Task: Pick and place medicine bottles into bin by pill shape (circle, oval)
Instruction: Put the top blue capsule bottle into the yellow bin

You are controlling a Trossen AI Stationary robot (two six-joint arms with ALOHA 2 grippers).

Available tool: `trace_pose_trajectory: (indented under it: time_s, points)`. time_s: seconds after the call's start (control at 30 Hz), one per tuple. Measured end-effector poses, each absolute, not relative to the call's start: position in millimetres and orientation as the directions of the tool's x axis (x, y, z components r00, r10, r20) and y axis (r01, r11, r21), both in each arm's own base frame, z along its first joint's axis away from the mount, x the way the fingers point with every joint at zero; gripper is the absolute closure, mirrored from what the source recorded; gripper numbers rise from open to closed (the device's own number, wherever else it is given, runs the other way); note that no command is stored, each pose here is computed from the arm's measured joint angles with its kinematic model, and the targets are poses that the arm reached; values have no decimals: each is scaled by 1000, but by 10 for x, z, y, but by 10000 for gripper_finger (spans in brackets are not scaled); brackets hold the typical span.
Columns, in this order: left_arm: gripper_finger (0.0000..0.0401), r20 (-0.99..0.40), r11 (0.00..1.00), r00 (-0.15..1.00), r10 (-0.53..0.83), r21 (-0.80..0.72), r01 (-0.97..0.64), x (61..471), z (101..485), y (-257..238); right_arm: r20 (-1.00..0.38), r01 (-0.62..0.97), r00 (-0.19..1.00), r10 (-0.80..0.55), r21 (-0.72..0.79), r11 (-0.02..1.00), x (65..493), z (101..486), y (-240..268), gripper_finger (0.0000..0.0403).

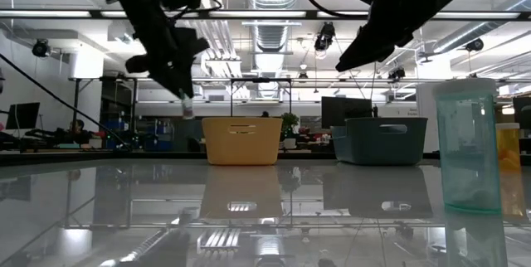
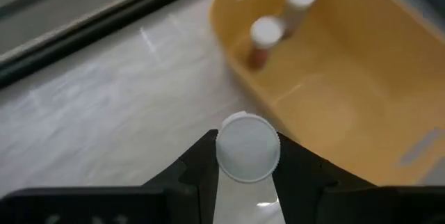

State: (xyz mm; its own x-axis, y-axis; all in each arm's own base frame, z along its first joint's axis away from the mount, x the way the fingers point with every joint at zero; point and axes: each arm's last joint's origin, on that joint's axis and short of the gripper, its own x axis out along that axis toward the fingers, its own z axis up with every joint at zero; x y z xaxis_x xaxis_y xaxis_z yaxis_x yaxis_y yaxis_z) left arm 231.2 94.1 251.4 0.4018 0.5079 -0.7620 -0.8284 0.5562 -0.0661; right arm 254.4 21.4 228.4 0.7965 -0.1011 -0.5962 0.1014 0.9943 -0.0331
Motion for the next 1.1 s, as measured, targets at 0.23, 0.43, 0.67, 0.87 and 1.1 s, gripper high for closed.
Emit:
trace_pose_trajectory:
  time_s: [0.23, 0.43, 0.67, 0.87, 1.1]
  points:
    - [305, -762, 623, 430, 483, -46, -781, 2545, 2575, 974, -603, 113, 791, -103, -21, 993, 2518, 2203, 210, 184]
    - [305, -781, 707, 452, 431, -19, -707, 2861, 2592, 1065, -604, 116, 790, -102, -17, 993, 2514, 2195, 210, 184]
    - [306, -775, 793, 479, 411, 44, -608, 3201, 2657, 1174, -605, 116, 790, -102, -17, 993, 2514, 2195, 210, 184]
    - [306, -785, 816, 467, 407, 83, -572, 3401, 2585, 1243, -605, 116, 790, -102, -17, 993, 2513, 2194, 210, 184]
    - [306, -811, 811, 426, 400, 97, -576, 3525, 2348, 1336, -605, 115, 790, -102, -18, 993, 2513, 2194, 210, 184]
